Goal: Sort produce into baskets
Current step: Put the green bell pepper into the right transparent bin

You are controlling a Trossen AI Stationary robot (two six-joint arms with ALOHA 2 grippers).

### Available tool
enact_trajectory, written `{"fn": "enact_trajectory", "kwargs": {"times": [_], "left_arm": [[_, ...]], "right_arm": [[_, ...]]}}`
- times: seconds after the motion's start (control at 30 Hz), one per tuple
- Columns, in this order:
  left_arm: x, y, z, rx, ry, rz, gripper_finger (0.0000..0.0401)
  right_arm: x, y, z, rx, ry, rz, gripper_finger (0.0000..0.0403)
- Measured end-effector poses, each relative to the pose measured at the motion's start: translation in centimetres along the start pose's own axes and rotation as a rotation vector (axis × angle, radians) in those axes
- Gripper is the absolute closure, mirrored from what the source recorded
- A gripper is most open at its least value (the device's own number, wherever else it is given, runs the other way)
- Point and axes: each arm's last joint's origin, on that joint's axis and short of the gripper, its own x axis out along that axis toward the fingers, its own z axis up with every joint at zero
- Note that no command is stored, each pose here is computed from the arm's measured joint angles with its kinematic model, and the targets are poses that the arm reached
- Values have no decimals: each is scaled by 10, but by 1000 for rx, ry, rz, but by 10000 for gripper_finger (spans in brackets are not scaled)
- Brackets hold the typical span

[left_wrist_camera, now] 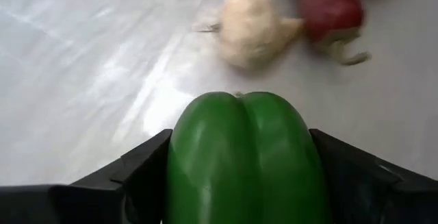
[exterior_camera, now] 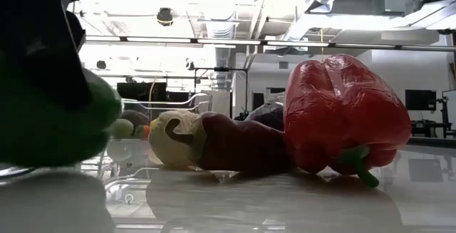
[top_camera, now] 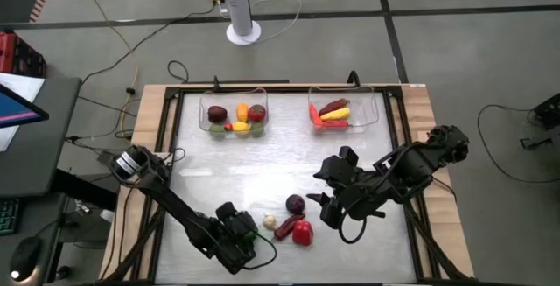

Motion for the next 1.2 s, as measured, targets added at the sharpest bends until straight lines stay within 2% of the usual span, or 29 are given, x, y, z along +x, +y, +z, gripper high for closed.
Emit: {"fn": "enact_trajectory", "kwargs": {"times": [0.13,0.3,0.43,0.57,0.67,0.8,1.0,1.2], "left_arm": [[-21,10,14,-12,-51,19,116],[-47,37,46,-11,-141,69,105],[-63,64,83,-37,-197,71,105],[-71,89,121,-40,-247,5,105],[-71,103,152,-40,-311,-85,105],[-64,126,191,-59,-408,-196,105],[-57,176,236,-164,-546,-220,104],[-42,215,263,-166,-633,-217,104]], "right_arm": [[0,0,0,8,0,0,121],[0,-1,-1,19,7,-9,121],[-4,-10,-8,-5,22,-123,121],[-15,-26,-7,-19,41,-185,121],[-24,-39,-2,-32,25,-192,121],[-30,-67,-6,-60,39,-246,121],[-27,-125,-30,6,40,-345,121],[-5,-170,-60,141,13,-250,121]]}}
